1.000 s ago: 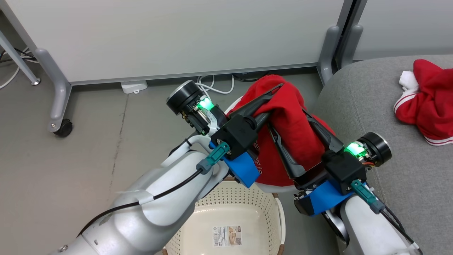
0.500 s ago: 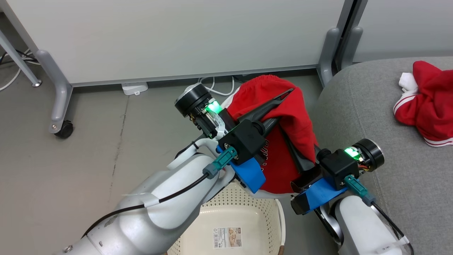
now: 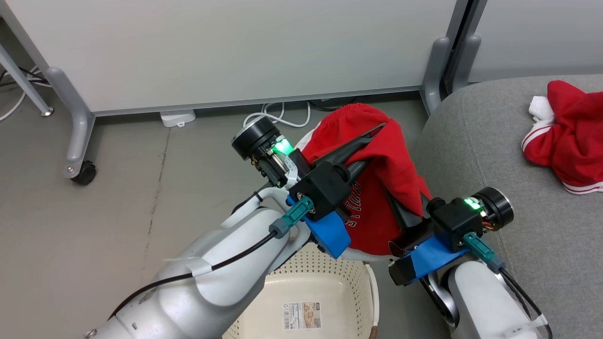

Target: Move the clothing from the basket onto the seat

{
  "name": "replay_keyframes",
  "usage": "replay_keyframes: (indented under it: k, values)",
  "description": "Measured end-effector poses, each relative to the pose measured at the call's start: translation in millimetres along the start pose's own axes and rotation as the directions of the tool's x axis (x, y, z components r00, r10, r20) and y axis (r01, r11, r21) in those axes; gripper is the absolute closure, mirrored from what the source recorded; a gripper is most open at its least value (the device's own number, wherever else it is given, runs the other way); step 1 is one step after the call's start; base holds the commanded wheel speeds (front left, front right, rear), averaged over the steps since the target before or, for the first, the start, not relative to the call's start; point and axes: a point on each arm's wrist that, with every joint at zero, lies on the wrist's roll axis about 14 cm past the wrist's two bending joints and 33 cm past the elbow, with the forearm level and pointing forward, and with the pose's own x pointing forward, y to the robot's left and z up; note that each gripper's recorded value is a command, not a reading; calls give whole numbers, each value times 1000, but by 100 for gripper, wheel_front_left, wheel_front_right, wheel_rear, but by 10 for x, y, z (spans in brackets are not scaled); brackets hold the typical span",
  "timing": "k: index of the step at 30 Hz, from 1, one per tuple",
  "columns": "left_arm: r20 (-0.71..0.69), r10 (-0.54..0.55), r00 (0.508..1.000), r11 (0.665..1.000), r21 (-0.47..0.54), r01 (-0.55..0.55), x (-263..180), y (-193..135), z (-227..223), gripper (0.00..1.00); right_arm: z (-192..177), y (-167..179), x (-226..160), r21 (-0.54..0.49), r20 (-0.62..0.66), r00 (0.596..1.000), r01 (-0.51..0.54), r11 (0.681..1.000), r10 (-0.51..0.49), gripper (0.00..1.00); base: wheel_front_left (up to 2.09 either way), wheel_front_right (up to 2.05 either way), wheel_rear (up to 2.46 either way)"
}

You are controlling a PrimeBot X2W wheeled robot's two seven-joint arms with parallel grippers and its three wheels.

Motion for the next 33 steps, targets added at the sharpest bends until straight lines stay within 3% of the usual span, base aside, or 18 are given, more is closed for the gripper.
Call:
replay_keyframes:
  k: [1,18,25,33]
  values:
    - [-3,1,1000,1000,-1,-1,-2,3,-10,0,1,-7,-1,3,0,1000,3,1000,-3,100,0,0,0]
    - [-62,-38,997,998,-48,35,-43,-173,-265,0,-75,-281,1,29,-10,996,89,996,-88,100,0,0,0]
    - [-78,-73,994,994,-81,67,-3,-282,-406,0,-129,-617,-65,22,-18,983,185,983,-184,100,0,0,0]
    - [-96,-145,985,983,-129,132,77,-480,-621,0,-168,-1151,-340,-22,-31,942,333,943,-333,100,0,0,0]
